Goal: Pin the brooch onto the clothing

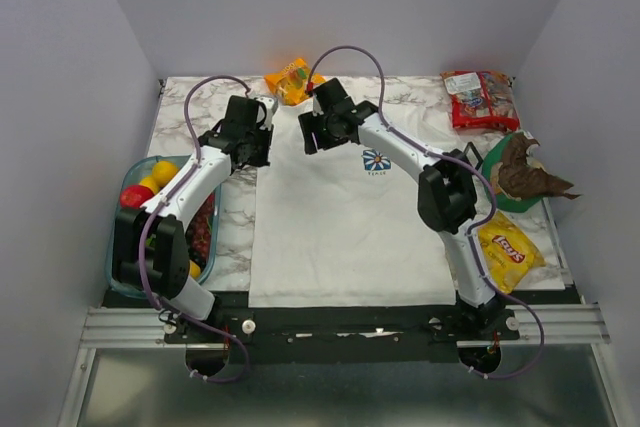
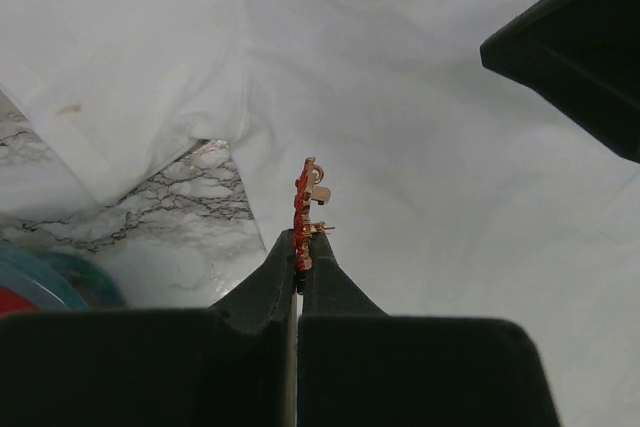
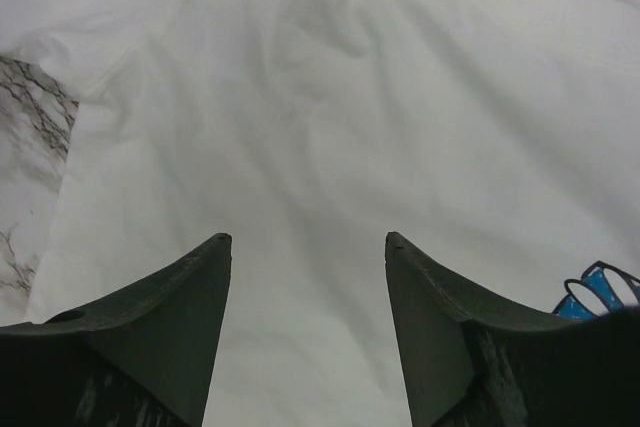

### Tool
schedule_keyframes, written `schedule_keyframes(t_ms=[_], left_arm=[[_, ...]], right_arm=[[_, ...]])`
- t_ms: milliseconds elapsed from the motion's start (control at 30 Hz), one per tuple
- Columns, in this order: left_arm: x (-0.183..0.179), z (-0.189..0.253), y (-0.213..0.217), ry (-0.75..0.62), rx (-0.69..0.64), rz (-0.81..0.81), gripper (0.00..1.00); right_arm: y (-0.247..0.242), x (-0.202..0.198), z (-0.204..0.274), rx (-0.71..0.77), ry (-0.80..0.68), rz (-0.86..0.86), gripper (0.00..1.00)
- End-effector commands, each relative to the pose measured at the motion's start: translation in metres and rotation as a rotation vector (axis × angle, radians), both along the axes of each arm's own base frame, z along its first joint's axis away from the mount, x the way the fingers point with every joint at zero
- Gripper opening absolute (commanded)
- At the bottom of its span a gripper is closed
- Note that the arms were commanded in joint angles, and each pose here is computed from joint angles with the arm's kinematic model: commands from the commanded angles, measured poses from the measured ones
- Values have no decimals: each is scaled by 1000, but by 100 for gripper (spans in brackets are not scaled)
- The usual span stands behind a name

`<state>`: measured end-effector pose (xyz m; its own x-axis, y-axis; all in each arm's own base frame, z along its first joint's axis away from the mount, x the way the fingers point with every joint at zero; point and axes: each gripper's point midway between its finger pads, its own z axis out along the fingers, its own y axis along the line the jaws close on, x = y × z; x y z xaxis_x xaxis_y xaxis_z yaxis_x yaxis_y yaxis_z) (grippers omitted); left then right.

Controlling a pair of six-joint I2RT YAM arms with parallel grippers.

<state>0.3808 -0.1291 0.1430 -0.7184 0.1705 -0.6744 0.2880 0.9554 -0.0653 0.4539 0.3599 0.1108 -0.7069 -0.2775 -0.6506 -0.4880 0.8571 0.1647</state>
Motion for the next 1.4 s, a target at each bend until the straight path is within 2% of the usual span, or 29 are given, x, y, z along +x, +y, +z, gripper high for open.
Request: schedule_keyframes(t_ms=[0, 367, 667, 800, 1100, 1233, 1333, 1367], left_arm=[[9, 13, -9, -16, -107, -10, 0], [17, 20, -6, -30, -260, 46, 0], [25, 41, -11, -108, -438, 140, 0], [33, 52, -11, -197, -532, 201, 0], [40, 38, -17, -215, -614, 226, 0], [44, 32, -21, -222, -632, 215, 0], [46, 23, -22, -217, -649, 222, 0], [46, 22, -23, -217, -656, 225, 0]], right_arm=[[4, -11, -22, -38, 54, 22, 69], [11, -15, -52, -104, 105, 7, 59], [10, -26, -68, -148, 143, -18, 56], [5, -30, -79, -173, 172, -33, 54], [3, -28, -87, -182, 175, -63, 50], [10, -27, -87, -153, 176, -56, 44], [14, -28, -89, -135, 184, -49, 37], [15, -29, -89, -130, 186, -45, 32]])
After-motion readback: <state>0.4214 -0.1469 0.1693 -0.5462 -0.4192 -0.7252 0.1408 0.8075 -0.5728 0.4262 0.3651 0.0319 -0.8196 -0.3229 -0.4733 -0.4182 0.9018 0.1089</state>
